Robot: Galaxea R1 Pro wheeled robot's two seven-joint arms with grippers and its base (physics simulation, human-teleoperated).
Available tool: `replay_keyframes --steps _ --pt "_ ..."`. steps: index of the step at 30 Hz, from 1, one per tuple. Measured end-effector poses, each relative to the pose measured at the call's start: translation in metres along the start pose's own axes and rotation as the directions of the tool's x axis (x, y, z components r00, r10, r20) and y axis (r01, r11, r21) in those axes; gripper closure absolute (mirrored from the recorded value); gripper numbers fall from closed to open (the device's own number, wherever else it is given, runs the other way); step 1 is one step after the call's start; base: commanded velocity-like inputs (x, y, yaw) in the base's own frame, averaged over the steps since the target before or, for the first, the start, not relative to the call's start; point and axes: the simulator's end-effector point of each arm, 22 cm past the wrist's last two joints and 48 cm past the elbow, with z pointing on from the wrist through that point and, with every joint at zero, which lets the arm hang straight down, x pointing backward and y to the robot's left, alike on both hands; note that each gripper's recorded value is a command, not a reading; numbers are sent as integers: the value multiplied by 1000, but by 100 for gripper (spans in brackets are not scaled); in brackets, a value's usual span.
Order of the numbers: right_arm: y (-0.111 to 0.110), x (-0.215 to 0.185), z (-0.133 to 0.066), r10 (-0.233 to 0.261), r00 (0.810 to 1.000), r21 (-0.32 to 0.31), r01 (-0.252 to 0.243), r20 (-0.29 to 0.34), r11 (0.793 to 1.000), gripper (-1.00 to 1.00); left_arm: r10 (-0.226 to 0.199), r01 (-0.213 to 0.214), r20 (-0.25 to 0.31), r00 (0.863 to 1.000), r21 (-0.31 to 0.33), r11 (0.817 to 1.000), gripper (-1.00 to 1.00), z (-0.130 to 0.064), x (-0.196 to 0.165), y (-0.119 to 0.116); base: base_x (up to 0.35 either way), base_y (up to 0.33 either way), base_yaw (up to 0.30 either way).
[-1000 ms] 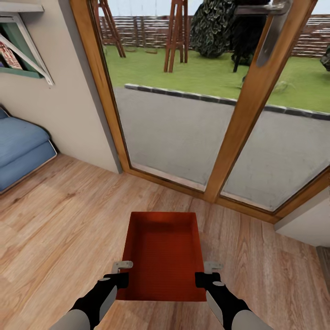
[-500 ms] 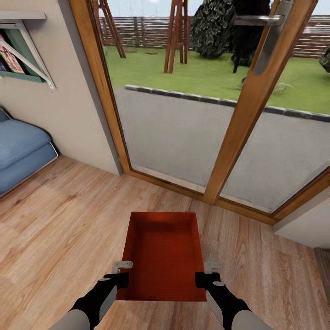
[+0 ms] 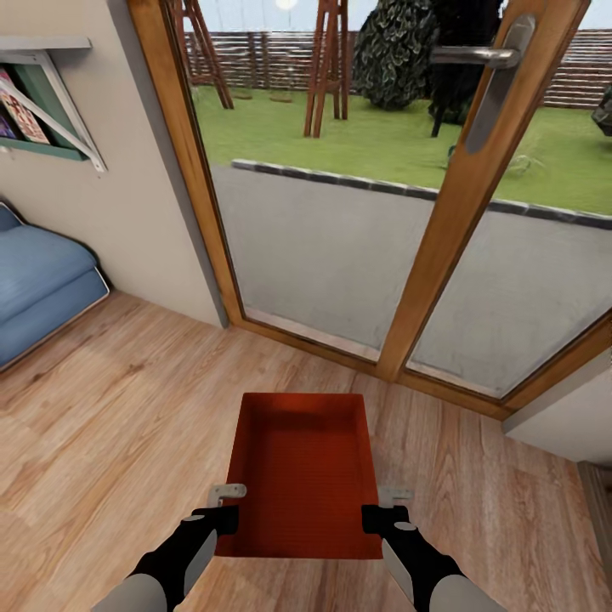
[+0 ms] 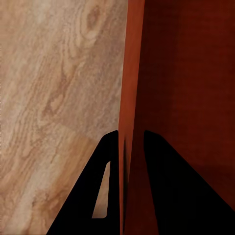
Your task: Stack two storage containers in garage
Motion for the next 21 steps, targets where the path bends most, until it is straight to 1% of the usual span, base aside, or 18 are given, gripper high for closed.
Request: replay_keyframes --steps 21 --pt "0 -15 -32 0 1000 0 0 0 1000 100 0 0 0 1000 0 1000 100 -33 -12 0 0 0 0"
